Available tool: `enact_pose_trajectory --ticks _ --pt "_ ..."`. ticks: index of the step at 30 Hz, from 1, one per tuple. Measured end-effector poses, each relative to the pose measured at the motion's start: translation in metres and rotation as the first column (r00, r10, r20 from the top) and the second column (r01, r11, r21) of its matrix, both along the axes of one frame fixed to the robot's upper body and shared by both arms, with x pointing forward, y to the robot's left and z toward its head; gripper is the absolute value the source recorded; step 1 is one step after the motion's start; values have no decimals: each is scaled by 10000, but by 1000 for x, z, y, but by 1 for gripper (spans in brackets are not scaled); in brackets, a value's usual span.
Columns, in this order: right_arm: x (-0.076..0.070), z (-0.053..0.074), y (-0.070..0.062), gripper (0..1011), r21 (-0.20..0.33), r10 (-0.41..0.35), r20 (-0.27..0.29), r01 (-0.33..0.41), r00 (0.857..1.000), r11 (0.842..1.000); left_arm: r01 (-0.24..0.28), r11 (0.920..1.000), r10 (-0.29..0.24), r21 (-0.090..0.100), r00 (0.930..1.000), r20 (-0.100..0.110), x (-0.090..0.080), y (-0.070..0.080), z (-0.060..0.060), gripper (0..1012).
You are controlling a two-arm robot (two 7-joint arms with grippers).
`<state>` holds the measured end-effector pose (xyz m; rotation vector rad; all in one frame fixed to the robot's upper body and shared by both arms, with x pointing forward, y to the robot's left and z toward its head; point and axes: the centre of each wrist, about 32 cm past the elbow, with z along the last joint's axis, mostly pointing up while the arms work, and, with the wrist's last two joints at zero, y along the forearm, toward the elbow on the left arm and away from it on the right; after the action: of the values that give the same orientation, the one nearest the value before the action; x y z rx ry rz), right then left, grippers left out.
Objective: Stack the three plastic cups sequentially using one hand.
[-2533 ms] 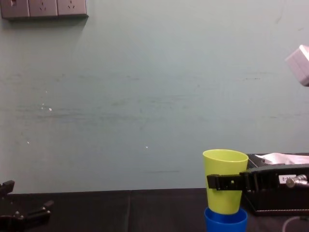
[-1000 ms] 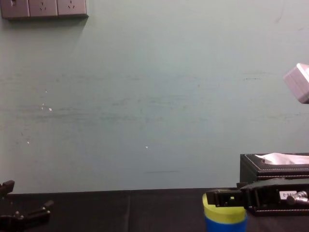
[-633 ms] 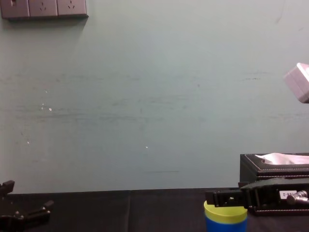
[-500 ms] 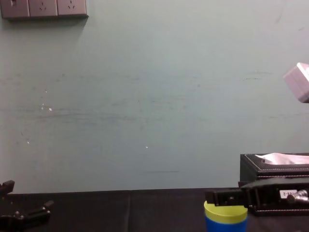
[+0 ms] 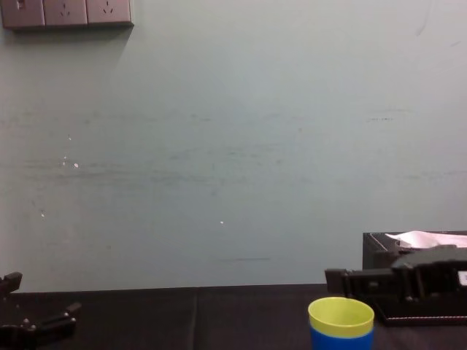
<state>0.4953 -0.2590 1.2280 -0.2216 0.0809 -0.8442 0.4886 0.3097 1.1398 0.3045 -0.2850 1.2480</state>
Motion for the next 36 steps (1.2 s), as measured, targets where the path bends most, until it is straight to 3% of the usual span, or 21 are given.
enact_pose_trajectory --ticks 6,10,18,27,36 --pt "-18 -5 -14 1000 -229 330 84 -328 9994 9992 0 10000 0 -1 10000 0 0 0 0 1010" --pt "-34 -15 -26 1000 -433 591 93 -587 9982 9973 0 10000 0 -1 10000 0 0 0 0 1010" --pt "-56 -35 -36 1000 -810 782 -139 -790 9968 9936 0 10000 0 0 10000 -1 0 0 0 1010" --pt "-67 -50 -31 1000 -1220 1107 -193 -1122 9937 9862 0 10000 0 -1 10000 0 0 0 0 1010" --pt "-65 -59 -19 1000 -1367 1388 -233 -1407 9900 9806 0 10000 0 0 10000 0 0 0 0 1010"
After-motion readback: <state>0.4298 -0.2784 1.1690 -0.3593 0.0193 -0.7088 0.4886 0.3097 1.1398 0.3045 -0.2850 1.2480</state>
